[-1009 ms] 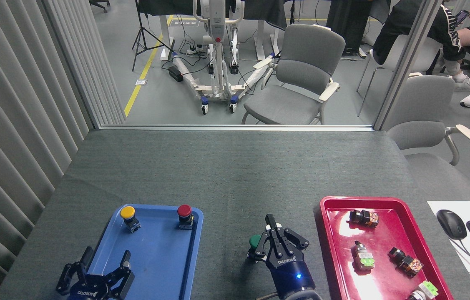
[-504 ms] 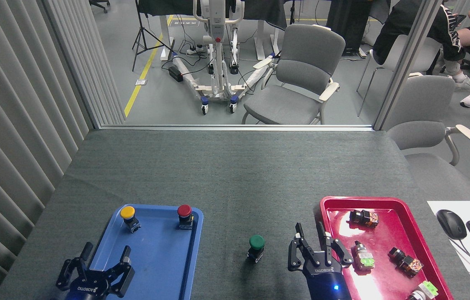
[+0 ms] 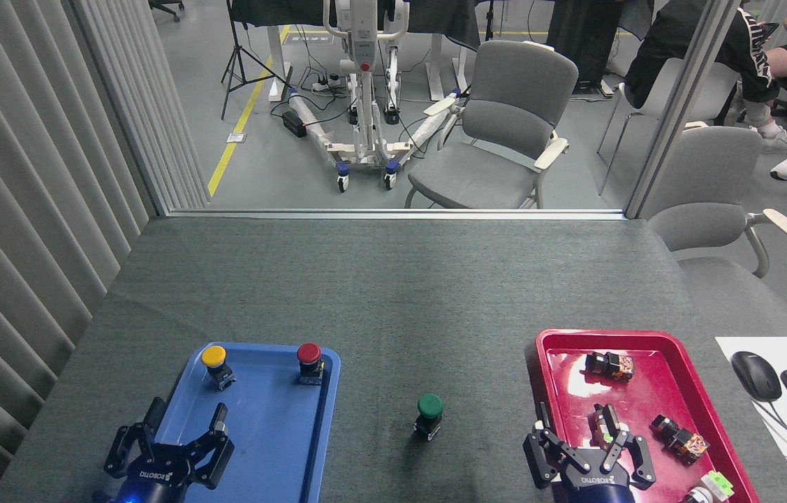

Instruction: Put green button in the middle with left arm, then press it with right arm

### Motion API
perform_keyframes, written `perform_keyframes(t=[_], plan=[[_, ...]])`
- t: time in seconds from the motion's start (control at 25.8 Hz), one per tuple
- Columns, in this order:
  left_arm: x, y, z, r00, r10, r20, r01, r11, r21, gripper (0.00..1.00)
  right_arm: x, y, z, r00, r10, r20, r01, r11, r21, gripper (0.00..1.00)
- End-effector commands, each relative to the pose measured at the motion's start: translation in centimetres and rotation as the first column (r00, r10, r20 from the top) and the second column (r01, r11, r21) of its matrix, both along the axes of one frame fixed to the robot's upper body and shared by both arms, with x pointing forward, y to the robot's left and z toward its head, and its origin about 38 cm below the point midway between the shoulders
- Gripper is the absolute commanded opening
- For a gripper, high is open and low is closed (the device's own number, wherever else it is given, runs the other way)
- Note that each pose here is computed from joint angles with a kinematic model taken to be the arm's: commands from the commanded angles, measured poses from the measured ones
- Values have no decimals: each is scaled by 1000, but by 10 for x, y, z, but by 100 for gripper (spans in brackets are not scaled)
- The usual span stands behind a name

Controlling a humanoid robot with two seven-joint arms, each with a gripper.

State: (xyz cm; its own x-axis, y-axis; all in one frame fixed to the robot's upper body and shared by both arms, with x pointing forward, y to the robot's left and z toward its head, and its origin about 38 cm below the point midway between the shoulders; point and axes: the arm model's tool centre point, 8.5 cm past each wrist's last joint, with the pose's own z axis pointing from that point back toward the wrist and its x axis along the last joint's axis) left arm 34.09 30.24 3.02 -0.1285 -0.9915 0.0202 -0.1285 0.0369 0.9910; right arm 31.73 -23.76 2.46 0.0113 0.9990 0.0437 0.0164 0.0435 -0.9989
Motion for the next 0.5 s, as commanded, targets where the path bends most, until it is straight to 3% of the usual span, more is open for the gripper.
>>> perform_keyframes(t=[0.0, 0.19, 0.35, 0.47], plan=[[4, 0, 1, 1000, 1, 5, -1, 1000, 0, 100, -6, -13, -3, 1000, -20, -11, 20, 1000, -20, 99], [8, -1, 5, 1000, 0, 12, 0, 1000, -1, 100, -9, -14, -5, 1000, -12, -21, 12, 1000, -19, 99], [14, -3, 8, 1000, 0, 17, 0, 1000, -9, 100, -12, -17, -7, 999, -24, -32, 25, 999, 32, 99], [17, -4, 10, 1000, 4, 22, -4, 1000, -13, 100, -11, -20, -6, 999, -23, -30, 23, 999, 23, 99]])
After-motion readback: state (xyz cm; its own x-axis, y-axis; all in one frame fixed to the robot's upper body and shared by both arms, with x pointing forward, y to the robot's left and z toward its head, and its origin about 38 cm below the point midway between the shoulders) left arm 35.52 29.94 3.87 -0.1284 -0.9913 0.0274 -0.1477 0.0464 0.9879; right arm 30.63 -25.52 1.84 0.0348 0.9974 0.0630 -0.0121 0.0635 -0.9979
